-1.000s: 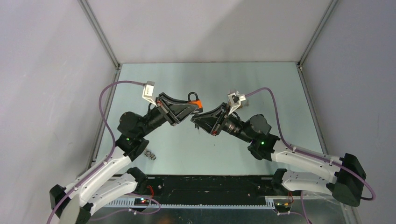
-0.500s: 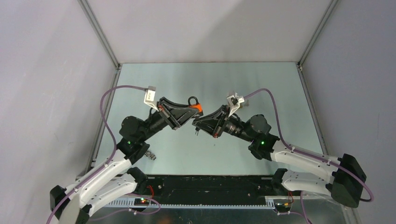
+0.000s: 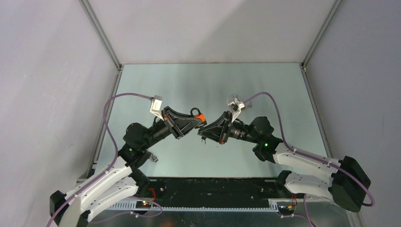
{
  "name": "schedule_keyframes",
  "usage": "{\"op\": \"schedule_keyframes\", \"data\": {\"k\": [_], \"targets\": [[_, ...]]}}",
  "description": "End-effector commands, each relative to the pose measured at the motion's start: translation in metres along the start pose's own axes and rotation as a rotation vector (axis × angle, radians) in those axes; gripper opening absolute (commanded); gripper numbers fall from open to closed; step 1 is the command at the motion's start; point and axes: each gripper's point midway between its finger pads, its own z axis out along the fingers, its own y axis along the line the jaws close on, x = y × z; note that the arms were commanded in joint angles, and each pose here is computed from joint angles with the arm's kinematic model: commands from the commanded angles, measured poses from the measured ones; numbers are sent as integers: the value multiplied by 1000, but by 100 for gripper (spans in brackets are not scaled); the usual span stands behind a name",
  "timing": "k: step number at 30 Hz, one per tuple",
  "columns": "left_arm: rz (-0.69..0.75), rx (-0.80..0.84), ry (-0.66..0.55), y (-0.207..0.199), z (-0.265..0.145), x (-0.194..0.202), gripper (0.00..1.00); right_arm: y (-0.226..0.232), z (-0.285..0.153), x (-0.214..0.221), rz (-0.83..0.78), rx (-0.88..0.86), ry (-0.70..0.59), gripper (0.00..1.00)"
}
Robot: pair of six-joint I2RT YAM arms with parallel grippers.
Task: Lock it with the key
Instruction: Lock the lock.
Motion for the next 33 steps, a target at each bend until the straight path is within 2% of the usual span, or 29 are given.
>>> {"op": "schedule_keyframes", "data": {"k": [1, 7, 11, 20, 23, 28, 33], "targets": [[186, -11, -446, -24, -15, -109, 0, 25, -17, 47, 55, -171, 190, 0], [265, 124, -349, -49, -14, -93, 0, 36, -20, 45, 109, -239, 209, 0], [332, 206, -335, -67, -22, -89, 0, 43, -23, 43, 149, -300, 226, 0], [422, 210, -421, -80, -38, -104, 0, 52, -24, 41, 203, -358, 236, 0], [421, 176, -476, -79, -46, -115, 0, 46, -24, 45, 165, -336, 237, 0], [393, 120, -464, -67, -41, -116, 0, 21, -22, 44, 112, -154, 222, 0], [289, -6, -353, -23, -20, -91, 0, -43, -32, 30, 105, 207, 133, 0]]}}
